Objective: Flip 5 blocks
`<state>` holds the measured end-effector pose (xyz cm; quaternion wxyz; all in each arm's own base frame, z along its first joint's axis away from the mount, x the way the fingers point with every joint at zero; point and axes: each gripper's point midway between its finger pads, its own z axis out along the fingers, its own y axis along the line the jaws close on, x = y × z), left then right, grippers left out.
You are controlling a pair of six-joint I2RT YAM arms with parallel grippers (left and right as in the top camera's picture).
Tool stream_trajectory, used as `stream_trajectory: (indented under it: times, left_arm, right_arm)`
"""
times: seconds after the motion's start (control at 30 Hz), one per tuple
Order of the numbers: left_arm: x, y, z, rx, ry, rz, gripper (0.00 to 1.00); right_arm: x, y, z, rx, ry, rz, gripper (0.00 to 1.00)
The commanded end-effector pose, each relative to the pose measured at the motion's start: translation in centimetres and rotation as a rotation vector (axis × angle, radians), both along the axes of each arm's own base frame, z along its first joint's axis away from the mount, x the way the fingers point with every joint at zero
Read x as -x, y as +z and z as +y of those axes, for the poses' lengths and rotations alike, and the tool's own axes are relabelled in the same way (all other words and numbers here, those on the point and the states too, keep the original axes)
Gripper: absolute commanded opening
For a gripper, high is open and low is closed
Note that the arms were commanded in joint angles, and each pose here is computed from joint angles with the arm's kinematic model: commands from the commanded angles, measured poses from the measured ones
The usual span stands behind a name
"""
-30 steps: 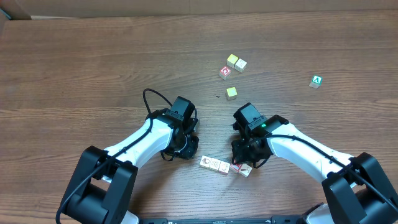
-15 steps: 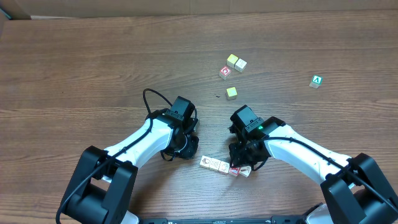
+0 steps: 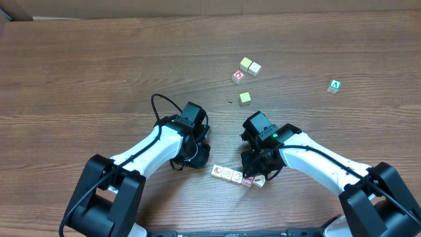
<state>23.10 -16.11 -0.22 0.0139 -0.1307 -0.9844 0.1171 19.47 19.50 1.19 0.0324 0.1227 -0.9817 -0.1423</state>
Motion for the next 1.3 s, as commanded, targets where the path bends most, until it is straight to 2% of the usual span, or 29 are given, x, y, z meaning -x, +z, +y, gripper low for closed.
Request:
stream_trajectory:
  times: [0.0,0.57,0.73,0.9,1.0,1.27]
  left_arm:
    - [0.1,-0.4,0.4,-0.021,0.023,0.014,0.12]
    - [0.1,-0.4,0.4,-0.021,0.023,0.014,0.13]
    - [0.1,-0.4,0.4,-0.021,0.022,0.014,0.13]
    - [0.1,-0.4,0.4,-0.021,0.023,0.014,0.13]
    - [0.1,-0.4,0.4,-0.021,0.023,0.014,0.12]
    - [0.0,-0.4,0.4,-0.019,0.023,0.011,0.13]
  right_arm:
    - [-0.5,0.4,0.8,-0.023,0.026,-0.020,0.06]
    - [-0.9,0.5,1.1,-0.041,0.043,-0.040,0.06]
    - [-4.2,0.8,-0.1,-0.007,-0.126,-0.112,0.06]
    - [-6.7,1.5,-2.5,-0.011,-0.294,-0.104,0.06]
    - [-5.7,1.2,-4.2,0.023,-0.326,-0.038,0.06]
    - [-1.9,0.2,-4.9,0.064,-0.250,0.074,0.05]
